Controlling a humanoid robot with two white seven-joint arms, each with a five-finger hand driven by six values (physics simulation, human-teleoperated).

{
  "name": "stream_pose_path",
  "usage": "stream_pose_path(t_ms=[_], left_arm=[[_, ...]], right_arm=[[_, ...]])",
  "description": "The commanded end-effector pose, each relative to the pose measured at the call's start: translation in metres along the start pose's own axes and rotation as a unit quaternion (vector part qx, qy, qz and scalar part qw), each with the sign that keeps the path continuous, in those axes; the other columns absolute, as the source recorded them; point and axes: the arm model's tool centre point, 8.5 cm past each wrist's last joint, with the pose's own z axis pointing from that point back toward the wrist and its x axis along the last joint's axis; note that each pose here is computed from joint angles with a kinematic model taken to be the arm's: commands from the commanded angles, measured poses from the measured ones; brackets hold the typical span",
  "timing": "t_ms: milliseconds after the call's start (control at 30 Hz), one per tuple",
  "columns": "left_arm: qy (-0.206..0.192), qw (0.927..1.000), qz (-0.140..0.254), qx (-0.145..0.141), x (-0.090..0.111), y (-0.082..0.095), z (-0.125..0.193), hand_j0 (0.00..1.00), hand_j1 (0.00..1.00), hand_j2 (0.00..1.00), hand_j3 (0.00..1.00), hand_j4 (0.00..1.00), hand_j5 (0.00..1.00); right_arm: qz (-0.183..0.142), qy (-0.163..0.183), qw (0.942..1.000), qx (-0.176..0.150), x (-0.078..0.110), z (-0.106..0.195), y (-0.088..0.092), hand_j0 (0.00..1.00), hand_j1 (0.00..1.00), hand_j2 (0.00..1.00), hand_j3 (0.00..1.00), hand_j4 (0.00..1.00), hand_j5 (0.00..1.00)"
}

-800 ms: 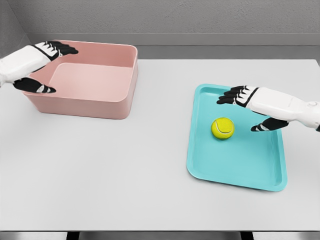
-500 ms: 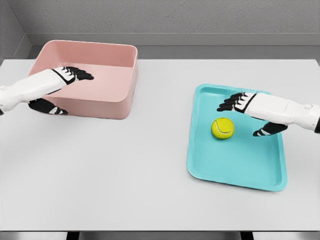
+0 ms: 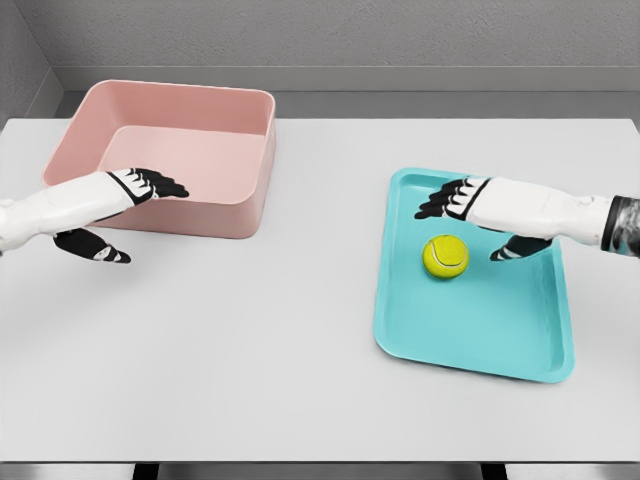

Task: Put the tennis from the blue tray into the pink basket with both arms

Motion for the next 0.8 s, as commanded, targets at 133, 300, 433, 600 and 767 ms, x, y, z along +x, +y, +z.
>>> stream_pose_path(t_ms=[133,300,433,600,767], left_arm=[[-0.001,1.0000,-0.001,-0.007,0.000,-0.001,-0.001,1.00,1.00,1.00,1.00,1.00,1.00],[-0.004,0.9975,0.001,-0.071,0.002,-0.010,-0.002,1.00,1.00,1.00,1.00,1.00,1.00],[-0.012,0.9971,0.005,-0.076,0.007,-0.012,-0.003,1.00,1.00,1.00,1.00,1.00,1.00],[-0.011,0.9970,0.008,-0.077,0.007,-0.015,-0.002,1.00,1.00,1.00,1.00,1.00,1.00],[-0.014,0.9975,0.015,-0.068,0.008,-0.012,0.000,1.00,1.00,1.00,1.00,1.00,1.00]], right_arm=[[-0.028,0.015,0.9990,0.032,-0.013,-0.012,0.029,1.00,1.00,1.00,1.00,1.00,1.00],[-0.042,0.034,0.9981,0.030,-0.026,-0.008,0.032,1.00,1.00,1.00,1.00,1.00,1.00],[-0.033,0.023,0.9990,0.018,-0.021,-0.016,0.022,1.00,1.00,1.00,1.00,1.00,1.00],[-0.029,0.012,0.9994,0.016,-0.015,-0.023,0.020,1.00,1.00,1.00,1.00,1.00,1.00],[-0.030,0.010,0.9993,0.018,-0.014,-0.025,0.022,1.00,1.00,1.00,1.00,1.00,1.00]])
